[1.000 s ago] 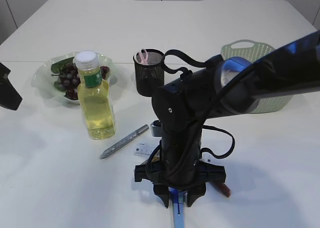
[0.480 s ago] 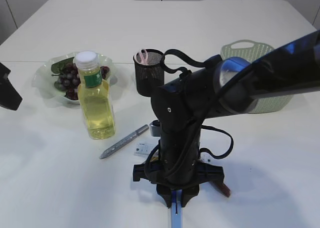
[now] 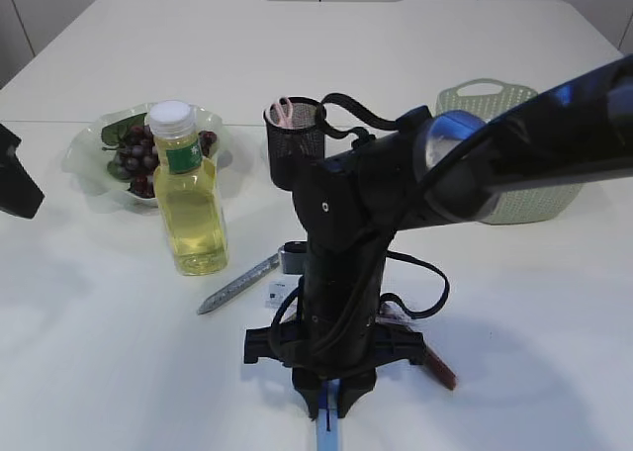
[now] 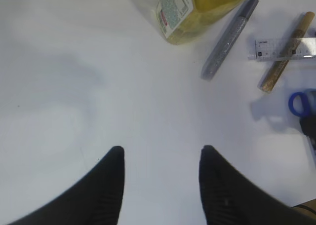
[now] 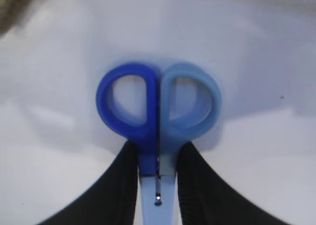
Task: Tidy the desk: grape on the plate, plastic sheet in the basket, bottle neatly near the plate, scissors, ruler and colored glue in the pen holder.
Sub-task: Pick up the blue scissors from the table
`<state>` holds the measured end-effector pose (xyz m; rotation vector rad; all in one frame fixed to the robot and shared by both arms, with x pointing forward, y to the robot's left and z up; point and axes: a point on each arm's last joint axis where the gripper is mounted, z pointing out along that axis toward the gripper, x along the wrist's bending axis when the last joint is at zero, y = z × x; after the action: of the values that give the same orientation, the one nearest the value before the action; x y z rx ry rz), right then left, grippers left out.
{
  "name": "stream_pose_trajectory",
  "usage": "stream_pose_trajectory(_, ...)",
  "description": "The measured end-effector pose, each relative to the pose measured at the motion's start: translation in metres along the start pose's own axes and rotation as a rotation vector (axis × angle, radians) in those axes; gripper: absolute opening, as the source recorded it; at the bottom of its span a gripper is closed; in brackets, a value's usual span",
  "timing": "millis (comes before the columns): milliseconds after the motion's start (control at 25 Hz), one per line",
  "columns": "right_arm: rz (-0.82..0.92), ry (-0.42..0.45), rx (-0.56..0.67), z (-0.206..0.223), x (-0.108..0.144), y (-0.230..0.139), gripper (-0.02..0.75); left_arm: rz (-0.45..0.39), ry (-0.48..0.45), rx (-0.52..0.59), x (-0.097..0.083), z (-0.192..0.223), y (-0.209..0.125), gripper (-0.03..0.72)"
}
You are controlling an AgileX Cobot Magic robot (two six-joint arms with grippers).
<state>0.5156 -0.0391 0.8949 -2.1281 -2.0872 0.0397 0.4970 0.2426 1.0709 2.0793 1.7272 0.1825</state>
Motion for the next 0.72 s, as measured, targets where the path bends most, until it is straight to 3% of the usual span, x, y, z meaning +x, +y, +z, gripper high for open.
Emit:
stream_pose_trajectory(360, -0.134, 0.039, 0.001, -0.022, 0.007, 0.001, 0.202, 0.0, -0.002, 0.013, 0.0, 0.0, -0.001, 0.363)
stream_pose_trajectory(720, -0.287, 0.097, -0.061, -0.065, -0.019, 0.018, 0.202, 0.0, -0.003, 0.023, 0.0, 0.0, -0.002, 0.362)
